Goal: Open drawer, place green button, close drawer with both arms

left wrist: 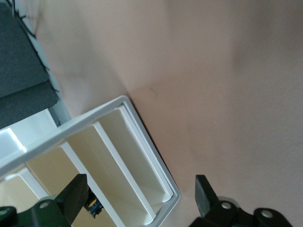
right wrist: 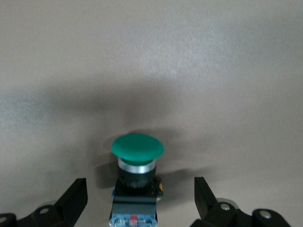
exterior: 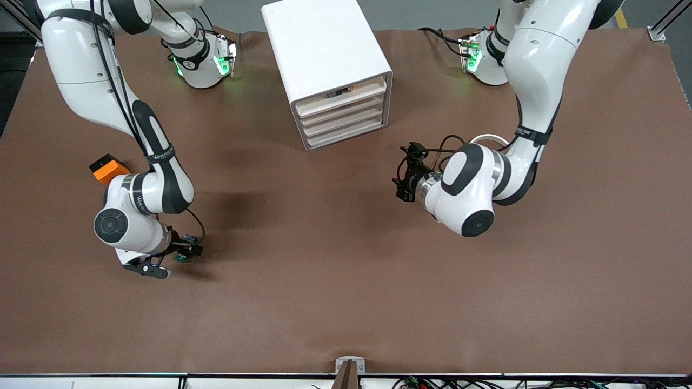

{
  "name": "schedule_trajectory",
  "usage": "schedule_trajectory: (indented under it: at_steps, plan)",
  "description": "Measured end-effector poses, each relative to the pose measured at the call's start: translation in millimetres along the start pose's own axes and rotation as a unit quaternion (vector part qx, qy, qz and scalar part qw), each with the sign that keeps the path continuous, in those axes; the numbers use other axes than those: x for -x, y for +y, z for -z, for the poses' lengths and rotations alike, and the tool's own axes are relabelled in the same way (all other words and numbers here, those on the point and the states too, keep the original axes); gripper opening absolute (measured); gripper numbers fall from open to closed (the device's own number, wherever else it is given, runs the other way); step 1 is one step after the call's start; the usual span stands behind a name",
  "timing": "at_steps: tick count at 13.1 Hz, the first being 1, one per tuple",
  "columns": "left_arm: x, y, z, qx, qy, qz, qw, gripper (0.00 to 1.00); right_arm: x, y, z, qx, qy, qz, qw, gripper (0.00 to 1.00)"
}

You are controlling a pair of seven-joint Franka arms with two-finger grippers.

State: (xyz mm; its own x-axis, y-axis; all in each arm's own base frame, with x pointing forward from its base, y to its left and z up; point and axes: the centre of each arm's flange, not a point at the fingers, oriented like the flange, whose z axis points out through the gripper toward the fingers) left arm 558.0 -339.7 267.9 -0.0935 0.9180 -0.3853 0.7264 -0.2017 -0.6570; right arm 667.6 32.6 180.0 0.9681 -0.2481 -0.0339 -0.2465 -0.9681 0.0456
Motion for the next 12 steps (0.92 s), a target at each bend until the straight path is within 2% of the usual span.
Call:
schedule_trajectory:
  at_steps: [2, 3, 6, 7, 11, 12]
  plan:
    - [4.4, 4.1, -11.9, -0.018, -0.025, 0.009, 0.999, 1.0, -1.4, -0.3, 0.3, -0.001, 0.003, 0.004, 1.0, 1.0]
    - [8.5, 8.3, -26.6, -0.032, -0.032, 0.02, 0.999, 1.0, -1.3, -1.1, 0.5, -0.001, 0.003, 0.005, 1.0, 0.9]
    - [20.3, 29.6, -86.5, -0.07, -0.021, 0.076, 0.994, 1.0, -1.1, -1.6, 0.5, -0.001, 0.002, 0.006, 1.0, 0.52]
    - [21.2, 36.4, -100.5, -0.079, -0.017, 0.091, 0.993, 1.0, -1.0, -1.5, 0.4, -0.001, 0.001, 0.006, 1.0, 0.45]
    - [27.0, 41.9, -121.6, -0.098, -0.016, 0.122, 0.988, 1.0, -0.2, -1.2, 0.1, 0.001, -0.005, 0.006, 1.0, 0.44]
    - [30.4, 39.6, -123.0, -0.104, -0.017, 0.122, 0.987, 0.96, 0.0, -1.2, 0.1, 0.002, -0.007, 0.006, 1.0, 0.44]
